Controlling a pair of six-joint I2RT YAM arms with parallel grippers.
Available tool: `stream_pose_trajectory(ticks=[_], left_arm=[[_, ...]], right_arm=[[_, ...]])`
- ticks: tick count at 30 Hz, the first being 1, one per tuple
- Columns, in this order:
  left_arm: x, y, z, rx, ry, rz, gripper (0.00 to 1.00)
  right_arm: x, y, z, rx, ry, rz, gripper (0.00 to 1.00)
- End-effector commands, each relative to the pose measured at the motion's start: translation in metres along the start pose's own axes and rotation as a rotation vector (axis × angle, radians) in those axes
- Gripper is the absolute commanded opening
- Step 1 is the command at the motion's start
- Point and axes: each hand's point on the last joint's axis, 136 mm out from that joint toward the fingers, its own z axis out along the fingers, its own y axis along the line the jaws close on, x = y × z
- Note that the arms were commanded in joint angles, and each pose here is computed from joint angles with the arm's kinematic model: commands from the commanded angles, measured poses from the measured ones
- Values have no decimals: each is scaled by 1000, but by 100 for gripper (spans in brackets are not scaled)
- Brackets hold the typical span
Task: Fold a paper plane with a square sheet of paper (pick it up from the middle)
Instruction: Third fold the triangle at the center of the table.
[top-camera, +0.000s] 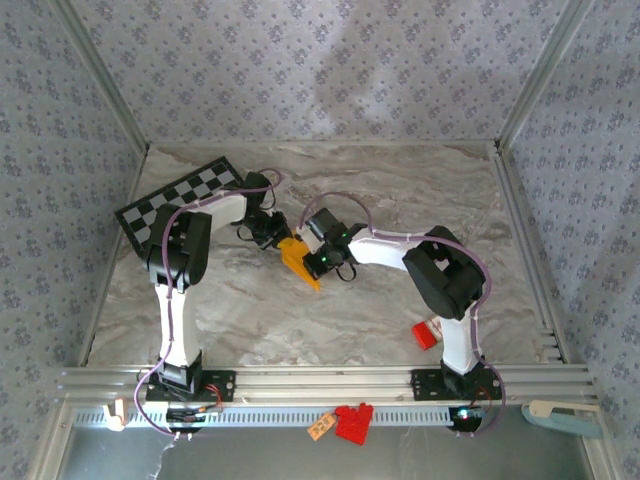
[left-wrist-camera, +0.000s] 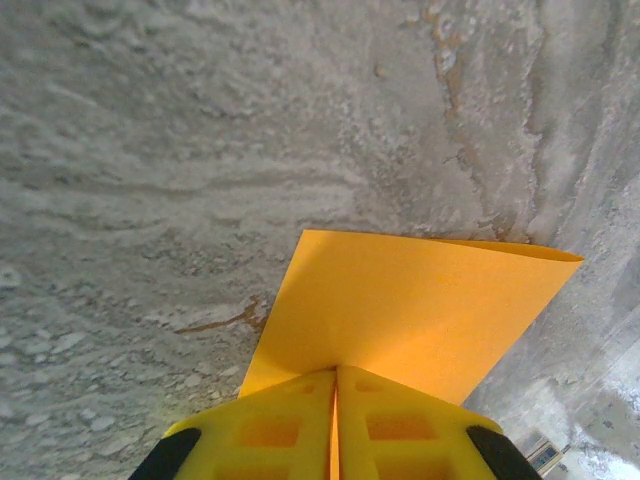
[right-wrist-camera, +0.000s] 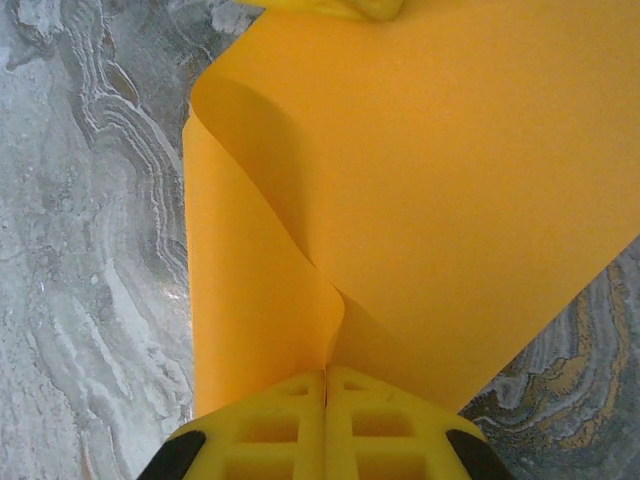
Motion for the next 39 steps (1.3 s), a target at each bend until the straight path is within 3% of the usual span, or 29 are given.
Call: stream_pose_trajectory(ticks=[1, 8, 29, 39], left_arm=[[6, 16, 9, -68, 26, -12, 10], [2, 2, 1, -33, 12, 8, 11], [7, 18, 16, -68, 47, -6, 9], [6, 14, 12, -61, 38, 0, 9]], right_arm=[[7, -2, 7, 3, 47, 22, 1], [9, 2, 10, -26, 67, 28, 2], [-10, 4, 4, -67, 23, 26, 2], [1, -2, 12, -41, 64, 34, 2]])
